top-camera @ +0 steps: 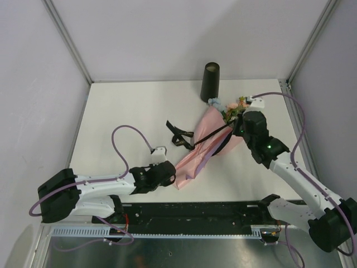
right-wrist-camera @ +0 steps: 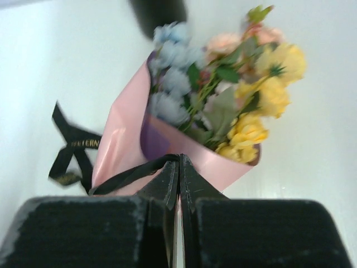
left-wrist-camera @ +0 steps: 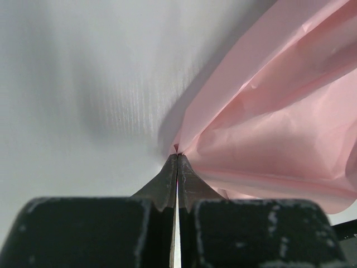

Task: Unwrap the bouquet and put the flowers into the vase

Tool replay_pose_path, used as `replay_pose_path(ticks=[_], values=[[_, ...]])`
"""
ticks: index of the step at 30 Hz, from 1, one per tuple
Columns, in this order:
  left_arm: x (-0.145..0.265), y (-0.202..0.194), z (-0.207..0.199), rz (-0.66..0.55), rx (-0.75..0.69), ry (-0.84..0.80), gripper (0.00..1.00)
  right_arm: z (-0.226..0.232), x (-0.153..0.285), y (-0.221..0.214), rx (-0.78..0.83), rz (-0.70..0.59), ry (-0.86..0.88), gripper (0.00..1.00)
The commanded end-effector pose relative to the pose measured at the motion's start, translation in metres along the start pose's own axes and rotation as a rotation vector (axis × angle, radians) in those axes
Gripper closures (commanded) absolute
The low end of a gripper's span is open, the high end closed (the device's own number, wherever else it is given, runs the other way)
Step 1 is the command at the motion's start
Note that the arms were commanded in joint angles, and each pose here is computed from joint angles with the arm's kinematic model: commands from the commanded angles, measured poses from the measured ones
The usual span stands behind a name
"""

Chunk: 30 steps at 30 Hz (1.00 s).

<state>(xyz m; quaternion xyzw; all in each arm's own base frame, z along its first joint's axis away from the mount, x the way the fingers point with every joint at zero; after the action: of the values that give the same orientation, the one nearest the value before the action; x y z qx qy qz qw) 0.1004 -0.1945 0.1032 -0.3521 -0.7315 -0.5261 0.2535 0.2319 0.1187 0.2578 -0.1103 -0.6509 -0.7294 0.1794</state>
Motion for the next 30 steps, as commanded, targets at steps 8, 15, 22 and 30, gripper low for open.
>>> replay_pose_path(ticks=[8,15,22,30], values=[[0.007,0.012,0.001,-0.088,0.033,0.061,1.0,-0.064,0.03,0.099,-0.237,-0.386,-0.286,1.0],[0.007,0.012,0.003,-0.096,0.039,0.08,1.0,-0.094,0.058,0.145,-0.282,-0.59,-0.402,1.0],[0.008,0.014,0.002,-0.106,0.039,0.083,1.0,-0.102,0.093,0.194,-0.298,-0.854,-0.377,1.0],[0.014,0.019,0.001,-0.137,0.061,0.058,1.0,-0.071,0.114,0.217,-0.132,-0.887,-0.031,1.0]])
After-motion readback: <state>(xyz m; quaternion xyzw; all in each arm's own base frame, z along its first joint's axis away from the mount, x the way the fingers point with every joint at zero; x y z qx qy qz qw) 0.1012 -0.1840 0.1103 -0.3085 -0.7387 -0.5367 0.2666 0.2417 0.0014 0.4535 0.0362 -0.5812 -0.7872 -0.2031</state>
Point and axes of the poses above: each gripper's point midway between its finger pads, its own x axis back along the fingers, its own z axis along the line the jaws close on, y = z × x, the point moved 10 cm from there along x, back along the fingers, and after that the axes turned 4 degrees about x, right-handed, at the moved point
